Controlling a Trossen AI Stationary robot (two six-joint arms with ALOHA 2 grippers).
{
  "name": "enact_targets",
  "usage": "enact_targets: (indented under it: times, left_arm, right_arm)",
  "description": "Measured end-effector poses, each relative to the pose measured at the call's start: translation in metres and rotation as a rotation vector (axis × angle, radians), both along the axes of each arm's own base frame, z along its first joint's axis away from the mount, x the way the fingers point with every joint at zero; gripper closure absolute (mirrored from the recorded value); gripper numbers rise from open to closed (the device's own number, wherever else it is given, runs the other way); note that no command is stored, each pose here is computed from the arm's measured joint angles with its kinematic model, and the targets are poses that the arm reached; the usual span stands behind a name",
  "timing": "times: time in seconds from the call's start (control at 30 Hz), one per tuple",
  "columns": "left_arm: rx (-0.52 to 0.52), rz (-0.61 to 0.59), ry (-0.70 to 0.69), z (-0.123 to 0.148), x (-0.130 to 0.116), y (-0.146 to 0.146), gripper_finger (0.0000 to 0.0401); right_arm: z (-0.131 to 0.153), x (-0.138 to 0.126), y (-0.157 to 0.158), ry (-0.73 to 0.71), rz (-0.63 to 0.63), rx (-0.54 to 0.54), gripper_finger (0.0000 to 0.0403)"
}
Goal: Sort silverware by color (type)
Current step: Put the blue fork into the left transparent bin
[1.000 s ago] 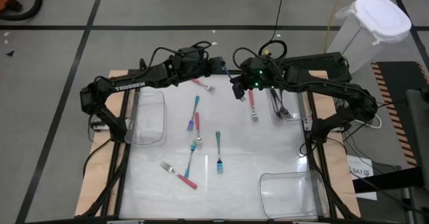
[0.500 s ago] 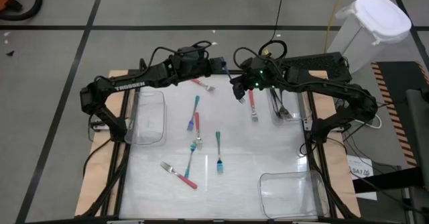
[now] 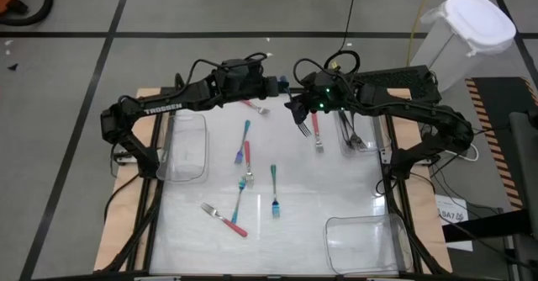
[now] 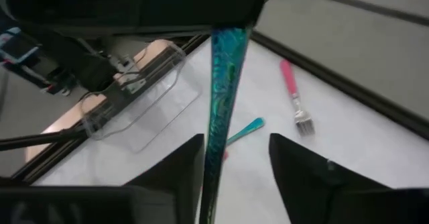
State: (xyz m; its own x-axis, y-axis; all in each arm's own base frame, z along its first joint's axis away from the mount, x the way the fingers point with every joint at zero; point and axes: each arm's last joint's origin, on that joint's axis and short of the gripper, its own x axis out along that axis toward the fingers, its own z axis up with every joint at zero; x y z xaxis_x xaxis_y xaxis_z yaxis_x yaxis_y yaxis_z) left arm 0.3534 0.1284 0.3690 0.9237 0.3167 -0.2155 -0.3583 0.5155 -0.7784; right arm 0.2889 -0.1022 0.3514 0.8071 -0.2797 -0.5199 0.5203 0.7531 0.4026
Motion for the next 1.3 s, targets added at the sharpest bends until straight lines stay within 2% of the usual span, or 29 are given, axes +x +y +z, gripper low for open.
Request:
enact_targets:
  times: [0.27, 0.73, 1.03, 1.3]
  left_arm:
    - [0.025, -0.099, -0.005, 0.004, -0.002, -0.003, 0.0400]
    - [0.069, -0.211, -0.015, 0.014, -0.011, -0.006, 0.0400]
    - [0.067, -0.332, -0.016, 0.013, -0.014, -0.003, 0.0401]
    - [0.067, -0.393, 0.060, 0.026, -0.046, -0.006, 0.0401]
  right_arm:
    - [0.004, -0.003, 0.004, -0.035, 0.039, 0.095, 0.0189]
    - [0.030, -0.028, 0.014, -0.155, 0.050, 0.192, 0.0183]
    - [0.051, -0.053, 0.026, -0.226, 0.141, 0.175, 0.0183]
    - [0.062, -0.082, 0.036, -0.221, 0.156, 0.147, 0.0183]
